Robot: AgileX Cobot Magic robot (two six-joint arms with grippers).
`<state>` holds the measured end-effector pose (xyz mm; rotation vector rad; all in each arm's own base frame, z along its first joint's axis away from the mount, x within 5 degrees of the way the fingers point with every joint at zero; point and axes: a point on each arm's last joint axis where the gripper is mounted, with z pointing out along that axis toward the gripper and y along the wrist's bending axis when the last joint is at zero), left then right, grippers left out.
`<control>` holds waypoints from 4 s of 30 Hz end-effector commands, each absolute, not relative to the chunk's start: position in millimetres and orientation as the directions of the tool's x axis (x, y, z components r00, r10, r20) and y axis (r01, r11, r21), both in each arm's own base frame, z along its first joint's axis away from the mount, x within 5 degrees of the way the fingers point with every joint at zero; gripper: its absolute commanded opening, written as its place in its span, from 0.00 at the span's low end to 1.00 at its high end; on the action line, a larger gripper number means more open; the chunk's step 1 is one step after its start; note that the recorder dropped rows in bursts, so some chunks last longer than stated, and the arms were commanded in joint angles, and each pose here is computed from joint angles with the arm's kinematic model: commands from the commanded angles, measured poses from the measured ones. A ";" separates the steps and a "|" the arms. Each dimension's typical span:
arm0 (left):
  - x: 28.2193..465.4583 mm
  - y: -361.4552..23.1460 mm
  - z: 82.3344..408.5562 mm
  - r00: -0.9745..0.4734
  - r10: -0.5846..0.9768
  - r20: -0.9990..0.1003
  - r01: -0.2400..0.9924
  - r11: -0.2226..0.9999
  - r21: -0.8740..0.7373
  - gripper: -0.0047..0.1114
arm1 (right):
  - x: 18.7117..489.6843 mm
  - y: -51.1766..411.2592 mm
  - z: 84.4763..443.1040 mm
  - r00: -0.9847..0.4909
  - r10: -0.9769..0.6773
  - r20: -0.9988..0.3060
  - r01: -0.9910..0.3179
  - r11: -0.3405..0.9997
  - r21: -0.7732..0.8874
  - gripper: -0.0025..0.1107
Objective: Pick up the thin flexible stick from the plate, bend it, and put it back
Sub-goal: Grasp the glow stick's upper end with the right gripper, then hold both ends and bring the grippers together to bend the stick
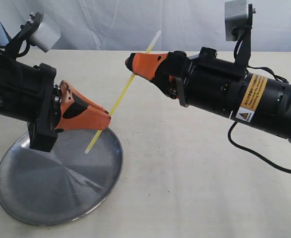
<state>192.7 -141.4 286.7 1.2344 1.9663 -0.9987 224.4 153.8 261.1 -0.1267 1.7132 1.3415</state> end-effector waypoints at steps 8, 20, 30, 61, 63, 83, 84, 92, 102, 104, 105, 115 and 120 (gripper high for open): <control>193.9 -140.1 280.5 -0.407 0.498 -0.766 0.909 0.302 -0.286 0.43 | 225.1 154.7 263.2 -0.556 0.437 -0.707 -0.587 0.397 0.706 0.02; 200.5 -141.6 272.4 -0.425 0.505 -0.751 0.901 0.317 -0.297 0.08 | 223.3 155.7 266.9 -0.548 0.447 -0.707 -0.612 0.361 0.703 0.02; 196.3 -147.9 281.7 -0.376 0.438 -0.817 0.926 0.217 -0.309 0.04 | 223.2 155.7 266.8 -0.526 0.432 -0.733 -0.632 0.378 0.676 0.02; 199.0 -155.2 299.1 -0.123 0.286 -0.950 0.990 0.105 -0.096 0.04 | 224.2 143.5 259.6 -0.471 0.278 -0.837 -0.571 0.627 0.530 0.02; 199.4 -155.5 300.2 -0.117 0.275 -0.954 0.990 0.106 -0.091 0.04 | 224.0 143.6 259.4 -0.470 0.273 -0.839 -0.575 0.627 0.526 0.02; 199.6 -157.3 307.6 -0.052 0.199 -0.979 0.996 0.087 -0.035 0.04 | 215.6 150.3 258.5 -0.383 0.105 -0.918 -0.721 0.586 0.369 0.02; 199.6 -157.3 307.6 -0.052 0.199 -0.979 0.996 0.087 -0.035 0.04 | 215.2 150.5 258.2 -0.379 0.095 -0.920 -0.727 0.585 0.360 0.02; 199.5 -157.3 307.3 -0.051 0.203 -0.978 0.996 0.086 -0.034 0.04 | 214.6 151.1 259.2 -0.278 0.027 -0.960 -0.776 0.583 0.241 0.01; 201.7 -157.2 307.7 -0.057 0.197 -0.979 0.993 0.110 -0.035 0.04 | 208.8 154.4 256.8 -0.231 -0.054 -0.971 -0.833 0.526 0.169 0.01; 202.1 -157.1 307.5 -0.057 0.199 -0.978 0.993 0.115 -0.034 0.04 | 208.1 154.7 256.1 -0.225 -0.069 -0.972 -0.840 0.520 0.157 0.01; 202.5 -157.0 307.4 -0.057 0.200 -0.978 0.992 0.119 -0.033 0.04 | 207.6 154.9 255.7 -0.221 -0.078 -0.972 -0.844 0.515 0.150 0.01; 205.9 -156.4 306.3 -0.059 0.210 -0.976 0.987 0.156 -0.026 0.04 | 205.3 155.6 253.4 -0.199 -0.124 -0.972 -0.863 0.492 0.113 0.01; 207.8 -155.7 304.8 -0.057 0.227 -0.972 0.984 0.177 -0.016 0.04 | 205.1 155.7 253.2 -0.197 -0.128 -0.972 -0.865 0.490 0.111 0.01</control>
